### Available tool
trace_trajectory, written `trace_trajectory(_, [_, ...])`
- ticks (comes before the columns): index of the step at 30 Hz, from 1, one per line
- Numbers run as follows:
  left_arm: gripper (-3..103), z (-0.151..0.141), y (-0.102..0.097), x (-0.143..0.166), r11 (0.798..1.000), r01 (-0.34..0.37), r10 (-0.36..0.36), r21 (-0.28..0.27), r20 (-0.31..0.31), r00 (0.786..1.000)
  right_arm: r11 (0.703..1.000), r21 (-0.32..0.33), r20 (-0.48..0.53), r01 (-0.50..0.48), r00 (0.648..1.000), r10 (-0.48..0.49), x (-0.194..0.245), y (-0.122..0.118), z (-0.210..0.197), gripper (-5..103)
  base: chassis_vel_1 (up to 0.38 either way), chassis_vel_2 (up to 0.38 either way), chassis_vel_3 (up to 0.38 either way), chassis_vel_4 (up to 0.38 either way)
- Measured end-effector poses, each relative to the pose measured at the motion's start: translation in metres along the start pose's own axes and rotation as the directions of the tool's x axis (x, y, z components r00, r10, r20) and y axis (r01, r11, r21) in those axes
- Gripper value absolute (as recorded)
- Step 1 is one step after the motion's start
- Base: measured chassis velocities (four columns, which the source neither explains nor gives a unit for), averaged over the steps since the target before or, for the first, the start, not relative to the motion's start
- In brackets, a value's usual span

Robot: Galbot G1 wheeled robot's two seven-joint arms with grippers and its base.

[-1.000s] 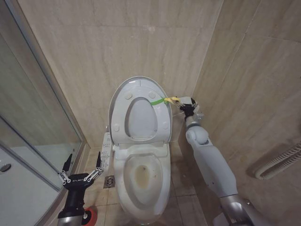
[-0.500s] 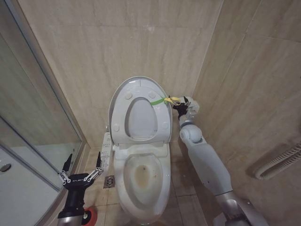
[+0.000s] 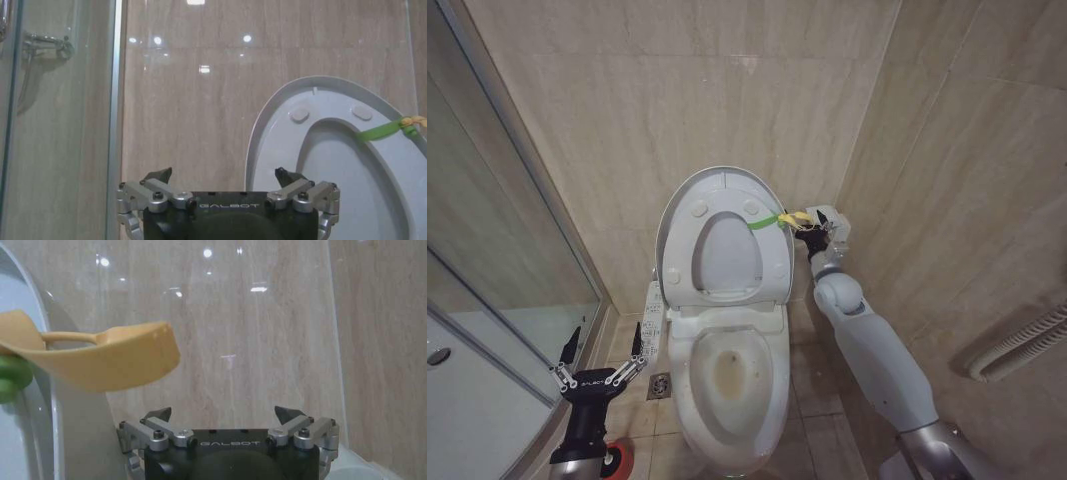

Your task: Open the toilet lid, clean the toilet bowl with a toilet brush, close the toilet lid, and flush.

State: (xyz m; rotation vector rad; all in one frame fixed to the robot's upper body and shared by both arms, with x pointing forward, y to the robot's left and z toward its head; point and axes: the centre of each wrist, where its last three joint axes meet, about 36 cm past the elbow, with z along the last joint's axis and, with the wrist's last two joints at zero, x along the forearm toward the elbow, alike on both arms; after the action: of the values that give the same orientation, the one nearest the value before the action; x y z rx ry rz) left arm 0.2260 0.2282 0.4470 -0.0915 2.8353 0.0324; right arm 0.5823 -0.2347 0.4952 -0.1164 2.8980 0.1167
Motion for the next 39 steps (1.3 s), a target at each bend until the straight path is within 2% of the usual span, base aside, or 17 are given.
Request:
trace_trajectory(5, [100,0.000,0.000,0.000,1.000,0.000,0.000,0.000,0.000,1.000,1.000,0.013,-0.011,0.018,1.000,-0.018,0.014,-0.001,0.001,100,0.000,0.000,0.000,0.000])
trace_trajectory(13, [100,0.000,0.000,0.000,1.000,0.000,0.000,0.000,0.000,1.000,0.998,-0.004,-0.043,0.057,0.997,-0.057,0.040,0.005,0.006,100,0.000,0.000,0.000,0.000])
trace_trajectory(18, [100,0.000,0.000,0.000,1.000,0.000,0.000,0.000,0.000,1.000,0.998,-0.001,-0.060,0.058,0.996,-0.058,0.064,-0.001,0.008,100,0.000,0.000,0.000,0.000])
trace_trajectory(26, [100,0.000,0.000,0.000,1.000,0.000,0.000,0.000,0.000,1.000,1.000,0.003,-0.112,0.014,0.994,-0.013,0.118,-0.031,0.016,100,0.000,0.000,0.000,0.000])
trace_trajectory(33, [100,0.000,0.000,0.000,1.000,0.000,0.000,0.000,0.000,1.000,1.000,-0.008,-0.113,-0.016,0.994,0.015,0.148,-0.043,0.007,100,0.000,0.000,0.000,0.000])
trace_trajectory(39, [100,0.000,0.000,0.000,1.000,0.000,0.000,0.000,0.000,1.000,0.997,-0.021,-0.121,-0.078,0.990,0.075,0.178,-0.049,-0.002,100,0.000,0.000,0.000,0.000])
